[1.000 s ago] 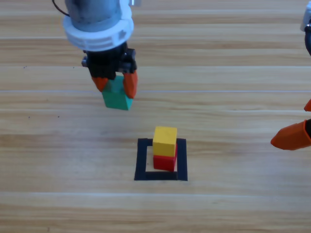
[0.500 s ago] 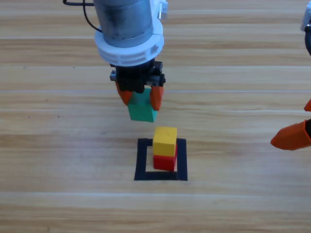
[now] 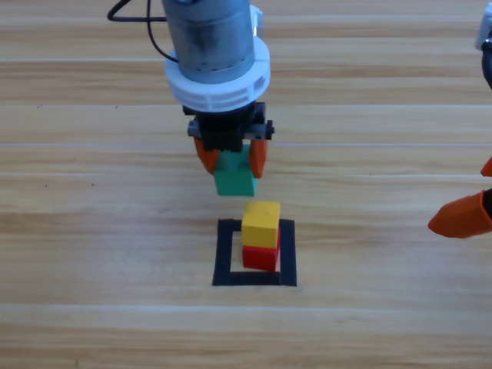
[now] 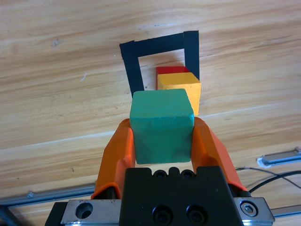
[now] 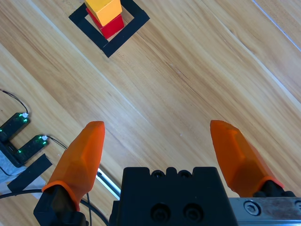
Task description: Stack the blocks in the rectangular block: red at the bottom, yellow in the middle, green on top
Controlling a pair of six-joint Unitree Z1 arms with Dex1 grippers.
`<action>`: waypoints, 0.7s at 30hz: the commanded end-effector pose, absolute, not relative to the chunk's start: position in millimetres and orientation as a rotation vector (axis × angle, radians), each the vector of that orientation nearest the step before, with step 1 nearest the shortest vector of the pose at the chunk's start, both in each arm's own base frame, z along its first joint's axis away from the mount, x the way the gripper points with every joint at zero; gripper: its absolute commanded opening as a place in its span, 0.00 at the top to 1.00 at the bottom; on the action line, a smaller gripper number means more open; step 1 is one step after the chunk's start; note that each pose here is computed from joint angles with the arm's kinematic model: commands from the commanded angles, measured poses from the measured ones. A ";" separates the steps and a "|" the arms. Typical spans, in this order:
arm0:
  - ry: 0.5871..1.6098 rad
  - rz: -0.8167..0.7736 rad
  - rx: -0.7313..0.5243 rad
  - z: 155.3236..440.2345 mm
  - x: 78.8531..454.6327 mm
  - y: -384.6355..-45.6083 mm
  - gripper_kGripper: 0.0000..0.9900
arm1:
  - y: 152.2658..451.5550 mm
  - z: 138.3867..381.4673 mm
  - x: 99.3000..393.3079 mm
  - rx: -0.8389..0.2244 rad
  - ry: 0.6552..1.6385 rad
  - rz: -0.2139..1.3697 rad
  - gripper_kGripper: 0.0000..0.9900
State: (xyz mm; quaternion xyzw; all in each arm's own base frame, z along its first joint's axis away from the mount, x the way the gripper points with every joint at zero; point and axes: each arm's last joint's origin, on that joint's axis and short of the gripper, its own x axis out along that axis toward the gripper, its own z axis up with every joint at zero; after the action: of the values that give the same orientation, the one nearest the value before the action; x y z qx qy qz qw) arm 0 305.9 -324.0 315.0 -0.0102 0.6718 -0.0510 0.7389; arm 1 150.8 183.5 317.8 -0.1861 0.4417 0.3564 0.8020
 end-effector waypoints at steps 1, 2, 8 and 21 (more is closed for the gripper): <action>1.523 -0.105 0.029 289.4 298.3 -345.8 1.00 | 188.4 298.1 162.6 -0.417 1.013 0.739 0.00; 1.524 -0.106 0.031 288.0 298.0 -347.6 1.00 | 188.2 298.0 162.5 -0.418 1.015 0.739 0.00; 1.522 -0.108 0.042 284.9 294.5 -353.9 1.00 | 188.1 297.6 162.3 -0.419 1.016 0.741 0.00; 1.528 -0.099 0.061 276.3 293.6 -360.0 1.00 | 188.3 297.7 162.3 -0.419 1.015 0.743 0.00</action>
State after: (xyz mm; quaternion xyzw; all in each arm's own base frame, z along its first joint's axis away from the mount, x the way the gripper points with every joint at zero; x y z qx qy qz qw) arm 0 293.7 -345.5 301.2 0.0080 0.6791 -0.0578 0.7317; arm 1 151.5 184.4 316.6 -0.1885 0.4431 0.3567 0.8006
